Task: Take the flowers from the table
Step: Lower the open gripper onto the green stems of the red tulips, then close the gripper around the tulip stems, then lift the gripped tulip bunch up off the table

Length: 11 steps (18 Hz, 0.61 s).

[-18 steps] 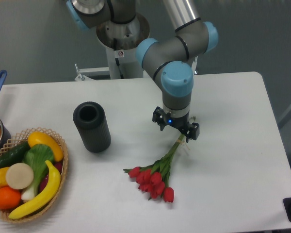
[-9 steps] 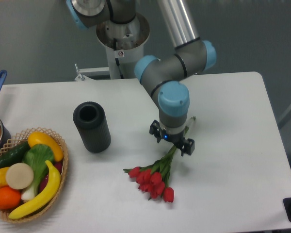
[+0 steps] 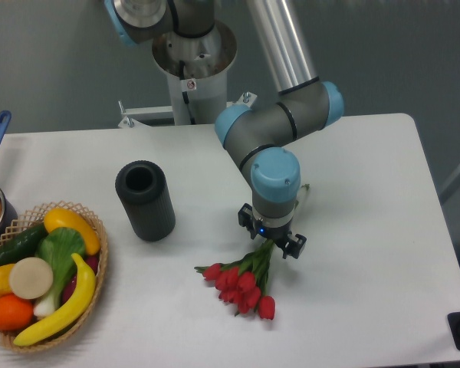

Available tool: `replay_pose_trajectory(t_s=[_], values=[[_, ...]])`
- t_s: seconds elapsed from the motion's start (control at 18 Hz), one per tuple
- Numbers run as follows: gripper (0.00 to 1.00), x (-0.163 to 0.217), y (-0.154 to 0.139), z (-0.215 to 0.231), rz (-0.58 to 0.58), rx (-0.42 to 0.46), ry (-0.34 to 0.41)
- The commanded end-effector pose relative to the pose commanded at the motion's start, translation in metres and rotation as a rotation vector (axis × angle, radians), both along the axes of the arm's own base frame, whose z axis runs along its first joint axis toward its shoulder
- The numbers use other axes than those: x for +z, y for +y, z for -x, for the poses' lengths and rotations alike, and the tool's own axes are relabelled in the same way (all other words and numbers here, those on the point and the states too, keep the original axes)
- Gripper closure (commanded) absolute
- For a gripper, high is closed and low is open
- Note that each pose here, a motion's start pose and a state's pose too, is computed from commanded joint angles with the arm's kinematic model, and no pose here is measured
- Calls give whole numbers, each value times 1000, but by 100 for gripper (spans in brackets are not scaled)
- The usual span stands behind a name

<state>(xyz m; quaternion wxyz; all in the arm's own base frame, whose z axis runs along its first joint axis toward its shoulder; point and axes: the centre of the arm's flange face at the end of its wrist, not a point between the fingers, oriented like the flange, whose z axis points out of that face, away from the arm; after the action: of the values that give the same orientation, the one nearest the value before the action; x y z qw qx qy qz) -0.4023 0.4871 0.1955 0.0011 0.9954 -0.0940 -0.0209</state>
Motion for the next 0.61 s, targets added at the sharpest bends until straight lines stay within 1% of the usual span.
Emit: replay_pose_trajectory(t_s=[0.06,0.11,0.17,0.22,0.33,0.61], values=[[47,0,1,0,-13,-2,-10],[64,1,2,-1,-26,-3,-19],[84,2,2,-1,-37,-2,-25],[100,6,2,-1,-50,1,-30],[100,5,-1,-2,-57,5,-39],[100,14,-3,-4,-57,17,-25]])
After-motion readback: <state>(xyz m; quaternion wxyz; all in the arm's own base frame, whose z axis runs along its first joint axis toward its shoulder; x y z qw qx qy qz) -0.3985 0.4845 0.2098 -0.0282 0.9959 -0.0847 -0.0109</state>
